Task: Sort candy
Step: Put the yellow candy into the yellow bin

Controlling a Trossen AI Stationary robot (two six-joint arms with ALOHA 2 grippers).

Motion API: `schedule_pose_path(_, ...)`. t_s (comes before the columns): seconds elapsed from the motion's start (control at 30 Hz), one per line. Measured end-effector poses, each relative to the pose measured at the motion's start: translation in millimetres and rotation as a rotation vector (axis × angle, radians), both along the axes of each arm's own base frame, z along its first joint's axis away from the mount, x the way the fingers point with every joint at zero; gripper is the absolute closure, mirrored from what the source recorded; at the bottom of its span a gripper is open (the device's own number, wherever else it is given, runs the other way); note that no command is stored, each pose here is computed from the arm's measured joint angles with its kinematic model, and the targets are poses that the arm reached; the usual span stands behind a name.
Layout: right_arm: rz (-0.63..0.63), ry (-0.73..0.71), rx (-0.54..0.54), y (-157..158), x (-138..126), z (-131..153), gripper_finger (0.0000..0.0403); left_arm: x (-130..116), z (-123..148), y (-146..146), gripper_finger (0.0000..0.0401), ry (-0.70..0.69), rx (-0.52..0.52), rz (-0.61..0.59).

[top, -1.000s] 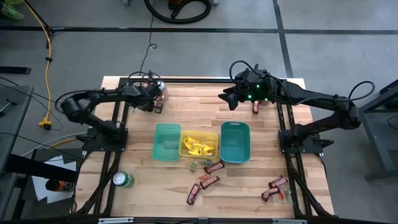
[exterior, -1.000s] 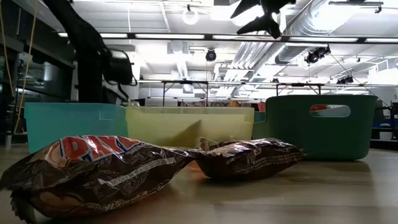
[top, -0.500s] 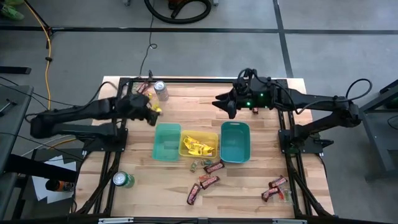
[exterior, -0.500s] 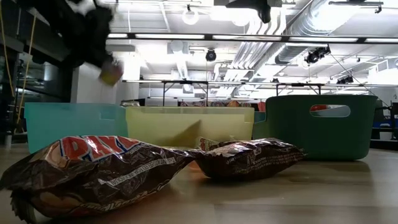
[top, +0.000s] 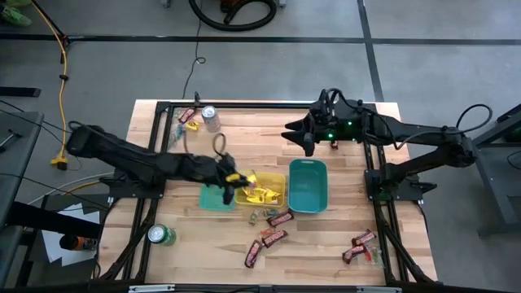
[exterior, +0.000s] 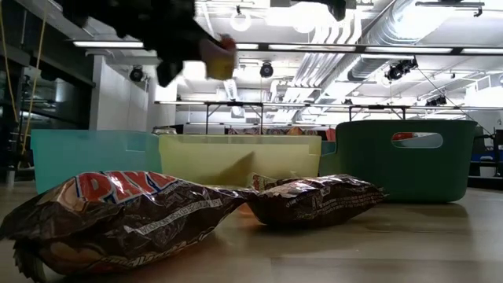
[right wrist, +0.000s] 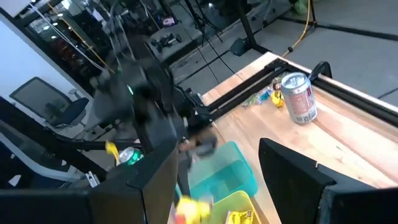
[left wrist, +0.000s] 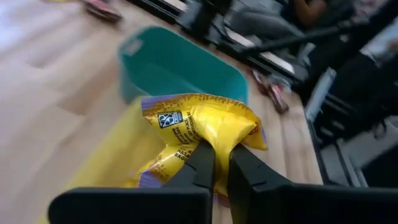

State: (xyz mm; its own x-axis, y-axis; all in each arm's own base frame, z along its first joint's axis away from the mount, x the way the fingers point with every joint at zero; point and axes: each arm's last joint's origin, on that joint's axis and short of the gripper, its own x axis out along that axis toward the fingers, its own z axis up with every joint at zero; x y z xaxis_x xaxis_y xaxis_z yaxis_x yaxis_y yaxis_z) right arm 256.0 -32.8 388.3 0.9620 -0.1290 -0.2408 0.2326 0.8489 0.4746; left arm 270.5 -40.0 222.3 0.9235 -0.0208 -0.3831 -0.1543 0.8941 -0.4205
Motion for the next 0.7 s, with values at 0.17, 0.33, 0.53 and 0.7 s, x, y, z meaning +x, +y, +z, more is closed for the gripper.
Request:
schedule_pose_path(0.17,0.007,-0.036,-0.035,2,-13,10,0.0186,29,-24,-5,0.0374,0.109,-0.012,-0.008)
schedule_pose_path(0.33,0.019,-0.050,-0.072,3,-22,16,0.0186,48,-24,-10,0.0326,0.177,0.002,-0.014)
schedule_pose_path(0.53,0.033,-0.044,-0.100,4,-27,17,0.0186,52,-7,-15,0.0240,0.280,0.041,-0.037)
schedule_pose_path(0.7,0.040,-0.021,-0.110,4,-28,15,0.0186,42,24,-8,0.0189,0.334,0.076,-0.038)
